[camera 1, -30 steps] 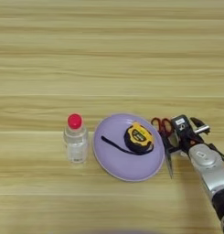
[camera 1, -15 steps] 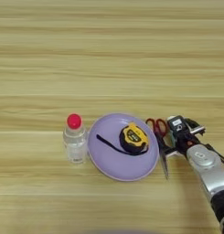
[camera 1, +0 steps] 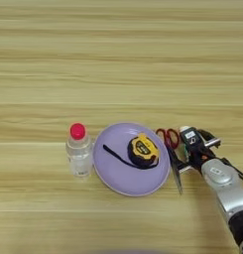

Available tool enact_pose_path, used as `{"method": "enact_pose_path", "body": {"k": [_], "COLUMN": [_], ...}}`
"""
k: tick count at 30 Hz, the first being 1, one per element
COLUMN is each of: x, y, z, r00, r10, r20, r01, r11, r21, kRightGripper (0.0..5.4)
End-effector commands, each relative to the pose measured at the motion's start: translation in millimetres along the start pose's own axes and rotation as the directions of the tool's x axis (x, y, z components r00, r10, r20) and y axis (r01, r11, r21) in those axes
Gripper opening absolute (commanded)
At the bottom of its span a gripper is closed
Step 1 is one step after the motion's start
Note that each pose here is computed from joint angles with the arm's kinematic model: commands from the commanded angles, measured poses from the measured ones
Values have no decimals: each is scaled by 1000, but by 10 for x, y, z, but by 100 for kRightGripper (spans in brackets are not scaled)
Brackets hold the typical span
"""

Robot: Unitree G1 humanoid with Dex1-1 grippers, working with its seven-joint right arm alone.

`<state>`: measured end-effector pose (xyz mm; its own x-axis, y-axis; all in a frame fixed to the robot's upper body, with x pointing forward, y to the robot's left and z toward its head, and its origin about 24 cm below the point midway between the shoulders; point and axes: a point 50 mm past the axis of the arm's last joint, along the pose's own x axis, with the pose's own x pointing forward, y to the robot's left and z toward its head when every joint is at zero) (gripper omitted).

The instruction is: Move the objects on the table

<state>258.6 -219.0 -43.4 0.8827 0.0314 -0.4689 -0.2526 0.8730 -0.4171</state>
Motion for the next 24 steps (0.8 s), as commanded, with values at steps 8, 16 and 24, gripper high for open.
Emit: {"method": "enact_pose_path", "body": {"k": [8,16,24], "x": [35,39,40], "y": [-197,-232,-270], "z": [262,194,183], "r00": [992,994,991], "r10": [-74,-94,-124], "r20": [99,52,41], "r01": [75,97,126], "r11": [997,994,990], "r21": [-12,-50,-64], "kRightGripper": [538,538,538]}}
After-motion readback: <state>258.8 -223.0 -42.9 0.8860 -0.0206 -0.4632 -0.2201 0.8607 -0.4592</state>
